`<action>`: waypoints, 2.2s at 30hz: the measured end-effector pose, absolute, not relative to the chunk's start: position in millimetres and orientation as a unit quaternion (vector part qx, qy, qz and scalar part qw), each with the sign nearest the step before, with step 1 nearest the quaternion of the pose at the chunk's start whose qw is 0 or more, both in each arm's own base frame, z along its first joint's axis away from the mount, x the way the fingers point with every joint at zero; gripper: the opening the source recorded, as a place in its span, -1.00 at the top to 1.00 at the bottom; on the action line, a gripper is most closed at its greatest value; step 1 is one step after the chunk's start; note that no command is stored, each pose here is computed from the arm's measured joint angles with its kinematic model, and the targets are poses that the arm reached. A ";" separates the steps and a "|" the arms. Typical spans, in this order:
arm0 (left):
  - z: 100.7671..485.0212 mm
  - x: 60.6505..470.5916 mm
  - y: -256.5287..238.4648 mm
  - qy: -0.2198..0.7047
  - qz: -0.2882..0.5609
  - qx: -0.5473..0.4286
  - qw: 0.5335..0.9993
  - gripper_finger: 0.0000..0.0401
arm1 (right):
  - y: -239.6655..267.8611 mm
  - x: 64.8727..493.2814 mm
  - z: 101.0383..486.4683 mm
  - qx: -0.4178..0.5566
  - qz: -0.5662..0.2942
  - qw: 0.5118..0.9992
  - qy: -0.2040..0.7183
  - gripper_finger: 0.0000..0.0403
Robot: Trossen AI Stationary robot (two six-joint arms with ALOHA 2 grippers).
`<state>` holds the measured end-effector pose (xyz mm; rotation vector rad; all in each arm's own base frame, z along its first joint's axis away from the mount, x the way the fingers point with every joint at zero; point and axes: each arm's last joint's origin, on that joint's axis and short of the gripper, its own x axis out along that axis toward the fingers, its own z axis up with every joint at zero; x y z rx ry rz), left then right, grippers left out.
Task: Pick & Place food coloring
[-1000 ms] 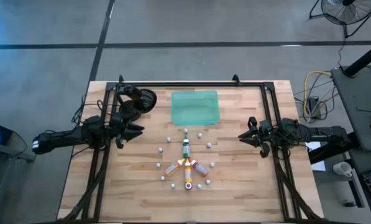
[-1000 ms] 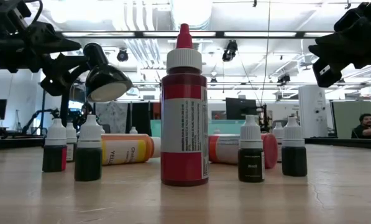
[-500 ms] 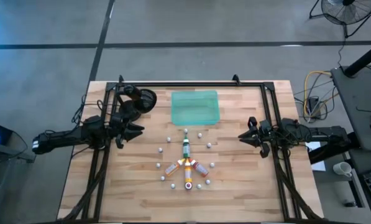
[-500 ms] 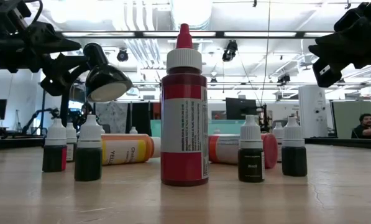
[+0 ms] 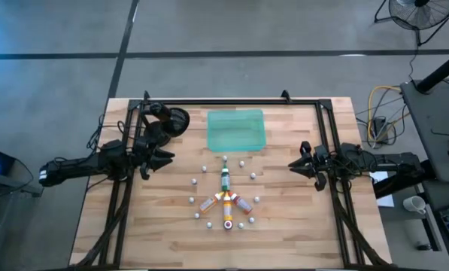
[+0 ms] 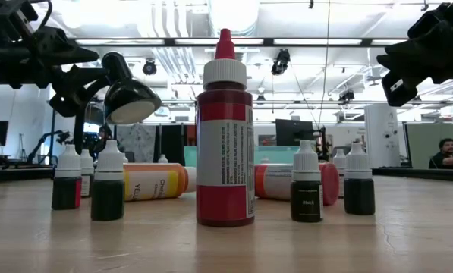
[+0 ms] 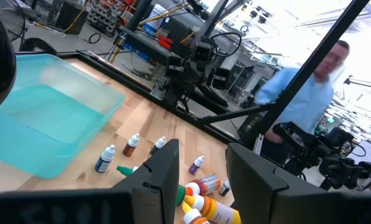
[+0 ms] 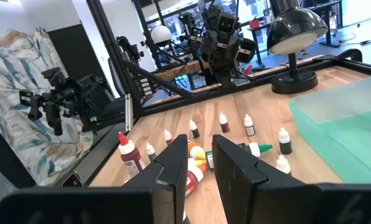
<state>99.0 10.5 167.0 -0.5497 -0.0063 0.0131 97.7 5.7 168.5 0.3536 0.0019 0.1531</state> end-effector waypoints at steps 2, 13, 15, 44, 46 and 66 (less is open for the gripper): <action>167.0 99.0 10.5 -0.003 0.006 -0.271 0.962 0.47 | 5.7 97.7 168.6 0.176 0.076 0.981 0.001 0.66; 166.9 99.0 10.5 -0.003 0.007 -0.271 0.962 0.47 | 5.7 97.7 168.6 0.176 0.076 0.982 0.001 0.66; 167.0 99.0 10.5 -0.003 0.006 -0.271 0.962 0.47 | 5.7 97.7 168.6 0.176 0.076 0.981 0.001 0.66; 167.0 99.0 10.6 -0.003 0.007 -0.271 0.962 0.47 | 2.3 98.0 169.9 0.356 0.022 0.934 -0.013 0.66; 167.0 99.0 10.6 -0.003 0.007 -0.272 0.962 0.47 | 0.1 98.2 170.0 0.437 -0.011 0.899 -0.027 0.66; 167.1 99.0 10.5 -0.003 0.006 -0.271 0.962 0.47 | -7.9 110.7 198.0 0.545 -0.057 0.807 -0.218 0.66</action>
